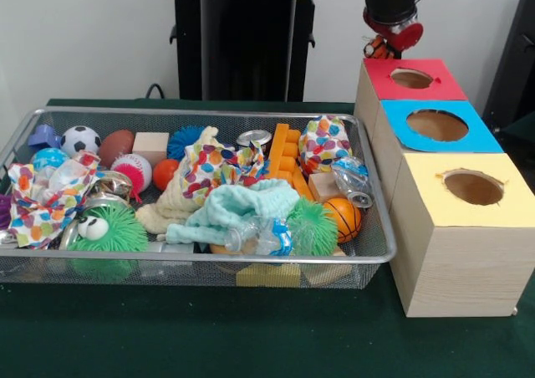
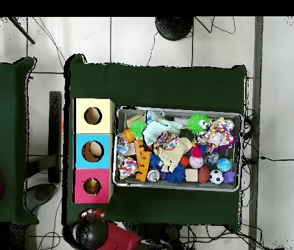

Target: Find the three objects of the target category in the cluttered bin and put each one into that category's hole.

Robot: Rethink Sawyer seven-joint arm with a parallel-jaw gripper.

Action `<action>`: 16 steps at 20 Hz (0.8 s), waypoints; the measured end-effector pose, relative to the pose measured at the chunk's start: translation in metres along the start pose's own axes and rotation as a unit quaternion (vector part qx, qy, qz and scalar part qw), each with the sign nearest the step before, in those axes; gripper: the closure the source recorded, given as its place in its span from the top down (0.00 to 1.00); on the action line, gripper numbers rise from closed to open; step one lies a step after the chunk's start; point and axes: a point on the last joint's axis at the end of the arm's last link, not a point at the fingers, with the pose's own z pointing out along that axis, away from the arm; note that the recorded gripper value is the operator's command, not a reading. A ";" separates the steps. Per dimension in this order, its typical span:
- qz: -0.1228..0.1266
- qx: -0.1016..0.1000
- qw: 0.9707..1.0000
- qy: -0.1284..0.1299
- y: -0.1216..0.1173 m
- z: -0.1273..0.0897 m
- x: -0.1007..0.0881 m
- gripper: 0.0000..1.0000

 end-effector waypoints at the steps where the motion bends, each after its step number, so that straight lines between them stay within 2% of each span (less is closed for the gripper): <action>1: 0.000 0.001 1.000 0.000 0.000 0.000 0.001 0.00; 5: -0.010 0.007 1.000 0.004 0.000 -0.005 0.011 0.00; 8: -0.027 0.034 0.999 0.013 -0.008 -0.015 0.030 0.00; 13: -0.039 0.077 0.995 0.047 -0.020 -0.037 0.052 0.00; 16: -0.033 0.103 0.991 0.077 -0.025 -0.063 0.059 0.00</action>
